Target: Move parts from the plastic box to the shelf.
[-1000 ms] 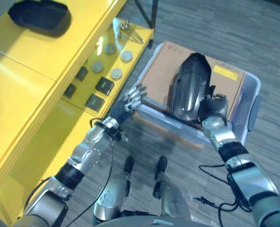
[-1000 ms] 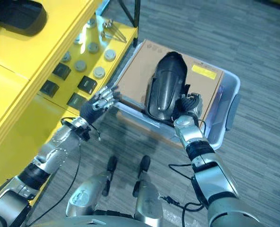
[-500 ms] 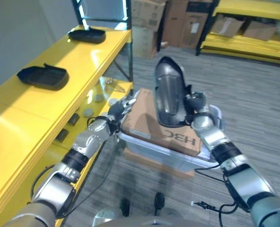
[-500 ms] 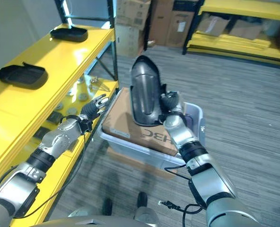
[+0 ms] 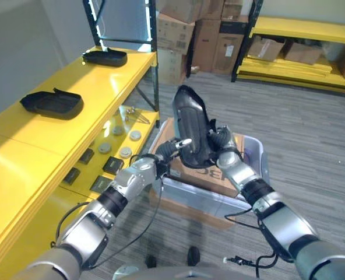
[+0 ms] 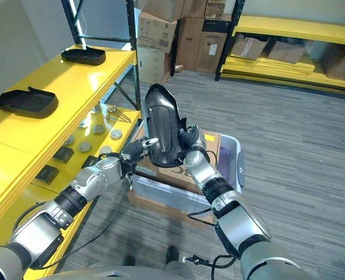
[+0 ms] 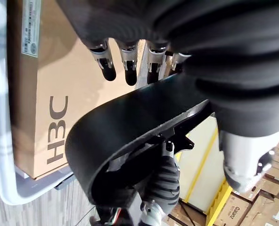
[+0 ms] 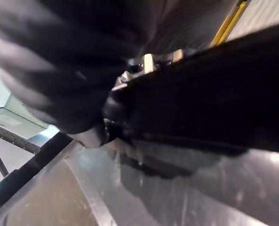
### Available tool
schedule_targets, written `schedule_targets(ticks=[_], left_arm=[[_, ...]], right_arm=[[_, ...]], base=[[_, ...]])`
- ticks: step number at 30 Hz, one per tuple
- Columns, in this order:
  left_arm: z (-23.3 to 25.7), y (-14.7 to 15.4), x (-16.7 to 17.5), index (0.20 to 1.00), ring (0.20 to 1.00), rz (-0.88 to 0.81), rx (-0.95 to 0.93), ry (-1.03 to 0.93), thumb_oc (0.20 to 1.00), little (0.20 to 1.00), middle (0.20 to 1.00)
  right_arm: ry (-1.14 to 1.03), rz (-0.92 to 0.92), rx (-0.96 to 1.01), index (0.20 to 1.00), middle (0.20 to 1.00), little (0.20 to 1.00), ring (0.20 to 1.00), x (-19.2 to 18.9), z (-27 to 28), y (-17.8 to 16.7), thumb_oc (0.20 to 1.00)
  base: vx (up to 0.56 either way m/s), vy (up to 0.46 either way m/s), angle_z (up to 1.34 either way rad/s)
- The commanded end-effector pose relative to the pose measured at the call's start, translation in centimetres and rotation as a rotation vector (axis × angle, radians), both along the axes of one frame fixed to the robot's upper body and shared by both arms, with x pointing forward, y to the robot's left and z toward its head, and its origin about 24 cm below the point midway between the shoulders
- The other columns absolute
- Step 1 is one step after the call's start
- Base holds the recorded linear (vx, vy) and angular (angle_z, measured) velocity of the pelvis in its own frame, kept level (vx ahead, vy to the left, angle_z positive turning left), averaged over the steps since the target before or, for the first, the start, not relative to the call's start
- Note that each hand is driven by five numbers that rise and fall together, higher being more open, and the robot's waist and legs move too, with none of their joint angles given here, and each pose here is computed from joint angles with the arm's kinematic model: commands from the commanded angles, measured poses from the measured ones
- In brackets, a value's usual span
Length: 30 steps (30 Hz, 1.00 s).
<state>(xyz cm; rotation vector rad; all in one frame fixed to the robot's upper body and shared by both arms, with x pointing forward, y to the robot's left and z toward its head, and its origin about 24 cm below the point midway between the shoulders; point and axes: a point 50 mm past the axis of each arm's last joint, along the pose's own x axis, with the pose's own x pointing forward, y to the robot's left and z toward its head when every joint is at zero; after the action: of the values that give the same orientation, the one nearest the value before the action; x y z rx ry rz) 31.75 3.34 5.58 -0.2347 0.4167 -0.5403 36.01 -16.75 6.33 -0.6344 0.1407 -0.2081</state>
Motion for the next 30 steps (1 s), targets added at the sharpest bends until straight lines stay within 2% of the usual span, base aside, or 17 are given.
schedule_targets(ticks=[1, 10, 17, 19, 20, 21, 30], left_arm=[[2.0, -3.3, 0.2, 1.0, 1.0, -0.093, -0.005, -0.111, 1.0, 1.0, 1.0], [1.6, -4.2, -0.5, 1.0, 1.0, -0.16, 0.031, -0.111, 1.0, 1.0, 1.0], [0.8, -5.0, -1.0, 1.0, 1.0, -0.152, 0.081, -0.118, 1.0, 1.0, 1.0], [0.8, -4.9, -1.0, 0.589, 0.589, -0.148, 0.091, -0.128, 0.589, 0.589, 0.589], [0.8, -4.9, -1.0, 0.335, 0.335, -0.145, 0.097, -0.136, 0.335, 0.335, 0.335], [0.8, -4.9, -0.9, 0.2, 0.2, -0.137, 0.105, -0.149, 0.2, 0.2, 0.2], [1.9, -4.3, -0.3, 0.2, 0.2, -0.138, 0.161, -0.251, 0.2, 0.2, 0.2]], right_arm=[[-0.159, 0.085, 0.011, 0.2, 0.2, 0.2, 0.2, 1.8, 4.2, 2.0, 0.2], [-0.135, 0.102, 0.04, 0.2, 0.2, 0.2, 0.2, 1.9, 3.6, 2.4, 0.2], [-0.123, 0.181, 0.07, 0.2, 0.2, 0.2, 0.2, 1.4, 3.3, 5.1, 0.2], [-0.121, 0.192, 0.076, 0.2, 0.2, 0.2, 0.2, 1.3, 3.3, 5.4, 0.2], [-0.119, 0.201, 0.077, 0.2, 0.2, 0.2, 0.2, 1.2, 3.3, 5.6, 0.2], [-0.118, 0.212, 0.08, 0.2, 0.2, 0.2, 0.2, 1.1, 3.2, 6.1, 0.2], [-0.097, 0.237, 0.093, 0.2, 0.2, 0.2, 0.2, 0.7, 2.8, 7.6, 0.2]], base=[[0.0, 0.0, 0.0], [0.0, 0.0, 0.0], [0.0, 0.0, 0.0], [0.0, 0.0, 0.0], [0.0, 0.0, 0.0], [0.0, 0.0, 0.0], [0.01, -0.002, -0.01]])
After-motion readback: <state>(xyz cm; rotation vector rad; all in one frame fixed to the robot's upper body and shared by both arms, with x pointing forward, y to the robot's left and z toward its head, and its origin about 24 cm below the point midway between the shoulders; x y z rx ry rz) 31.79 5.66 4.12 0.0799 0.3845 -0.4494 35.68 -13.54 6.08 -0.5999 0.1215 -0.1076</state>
